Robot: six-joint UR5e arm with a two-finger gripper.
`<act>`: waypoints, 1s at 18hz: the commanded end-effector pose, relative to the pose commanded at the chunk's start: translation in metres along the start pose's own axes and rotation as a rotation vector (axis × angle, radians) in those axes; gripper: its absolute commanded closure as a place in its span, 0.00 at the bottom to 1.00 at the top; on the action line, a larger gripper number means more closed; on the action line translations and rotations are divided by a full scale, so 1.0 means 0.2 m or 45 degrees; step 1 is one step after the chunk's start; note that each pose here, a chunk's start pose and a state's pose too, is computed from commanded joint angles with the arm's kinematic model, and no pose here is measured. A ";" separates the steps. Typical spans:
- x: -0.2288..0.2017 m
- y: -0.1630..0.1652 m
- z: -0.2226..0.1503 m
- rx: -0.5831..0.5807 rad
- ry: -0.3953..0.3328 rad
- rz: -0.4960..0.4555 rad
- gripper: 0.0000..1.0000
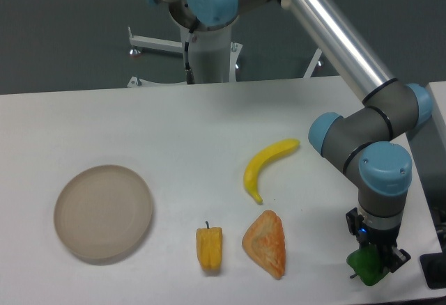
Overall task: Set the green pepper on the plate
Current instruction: 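Lift the held green pepper up from the table with the gripper, then carry the green pepper over the beige plate and lower it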
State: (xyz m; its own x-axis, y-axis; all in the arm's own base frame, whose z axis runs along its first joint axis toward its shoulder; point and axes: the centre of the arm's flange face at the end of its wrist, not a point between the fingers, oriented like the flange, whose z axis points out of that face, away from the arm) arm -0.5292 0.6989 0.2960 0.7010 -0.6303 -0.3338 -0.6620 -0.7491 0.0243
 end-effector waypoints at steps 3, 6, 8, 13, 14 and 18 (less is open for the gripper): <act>0.01 -0.02 -0.02 0.002 0.004 0.004 0.68; 0.04 -0.05 -0.07 0.016 0.018 -0.035 0.68; 0.08 -0.06 -0.14 0.017 0.049 -0.036 0.68; 0.23 -0.13 -0.38 0.057 0.147 -0.149 0.68; 0.28 -0.15 -0.42 0.058 0.164 -0.171 0.68; 0.50 -0.35 -0.61 0.075 0.211 -0.300 0.68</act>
State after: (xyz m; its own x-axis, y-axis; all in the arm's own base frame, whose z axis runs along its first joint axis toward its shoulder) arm -0.3793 0.6634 0.3753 0.8678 -0.4685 -0.1655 -0.4866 -0.8688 -0.0920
